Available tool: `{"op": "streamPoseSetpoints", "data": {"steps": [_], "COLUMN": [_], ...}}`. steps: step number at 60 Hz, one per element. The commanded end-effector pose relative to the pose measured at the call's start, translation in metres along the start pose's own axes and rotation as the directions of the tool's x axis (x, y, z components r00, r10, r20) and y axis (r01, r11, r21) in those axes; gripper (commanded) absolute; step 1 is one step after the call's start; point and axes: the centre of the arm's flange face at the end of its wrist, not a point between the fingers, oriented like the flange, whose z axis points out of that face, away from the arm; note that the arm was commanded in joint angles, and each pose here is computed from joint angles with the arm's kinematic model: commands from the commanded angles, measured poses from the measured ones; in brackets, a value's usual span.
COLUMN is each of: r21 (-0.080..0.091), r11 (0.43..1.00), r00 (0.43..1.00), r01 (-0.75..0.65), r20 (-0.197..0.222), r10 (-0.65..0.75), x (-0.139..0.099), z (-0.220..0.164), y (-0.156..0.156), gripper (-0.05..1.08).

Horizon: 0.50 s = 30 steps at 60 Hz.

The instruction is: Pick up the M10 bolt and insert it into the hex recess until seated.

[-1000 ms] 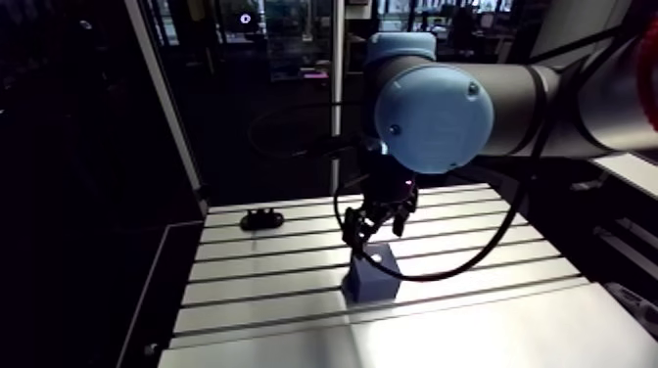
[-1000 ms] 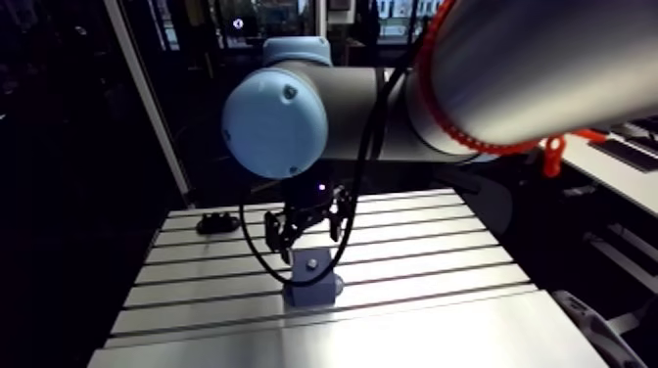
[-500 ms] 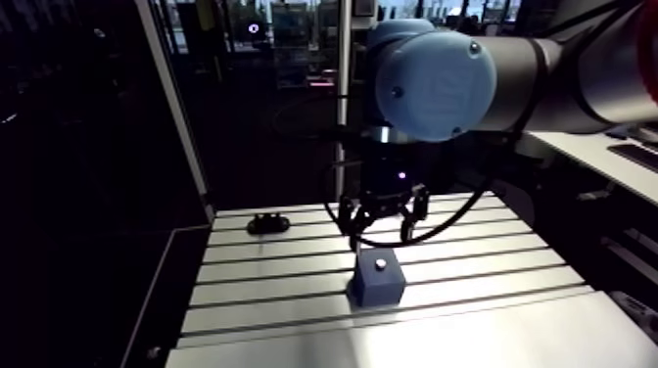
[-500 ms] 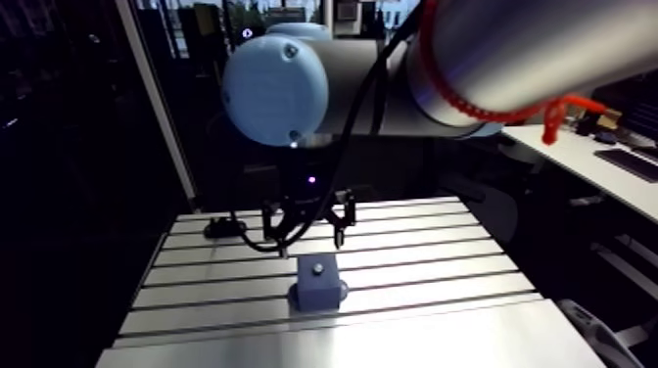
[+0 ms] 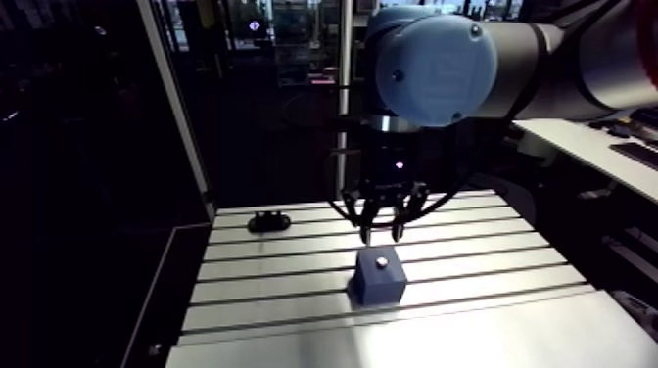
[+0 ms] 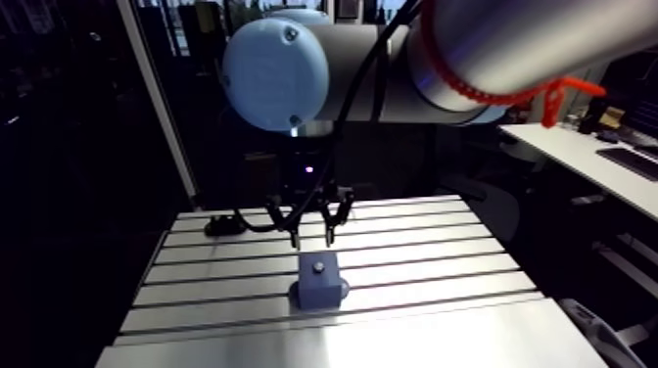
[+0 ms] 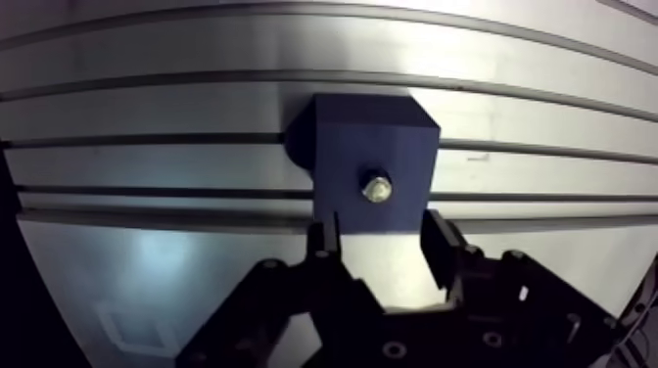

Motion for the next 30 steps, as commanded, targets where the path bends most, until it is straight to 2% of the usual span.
{"op": "streamPoseSetpoints", "data": {"steps": [1, 4, 12, 30], "r21": [-0.013, -0.015, -0.017, -0.005], "r11": [1.0, 1.0, 0.999, 0.999], "r00": [0.998, 0.998, 0.998, 0.998], "r01": [0.014, 0.025, 0.031, 0.043], "r20": [-0.053, -0.052, -0.058, -0.051], "r10": [-0.015, -0.025, -0.032, -0.043], "x": [0.004, 0.003, 0.002, 0.0], "z": [-0.001, 0.0, 0.007, 0.012], "y": [0.003, 0.003, 0.002, 0.005], "gripper": [0.91, 0.98, 1.07, 1.08]}}
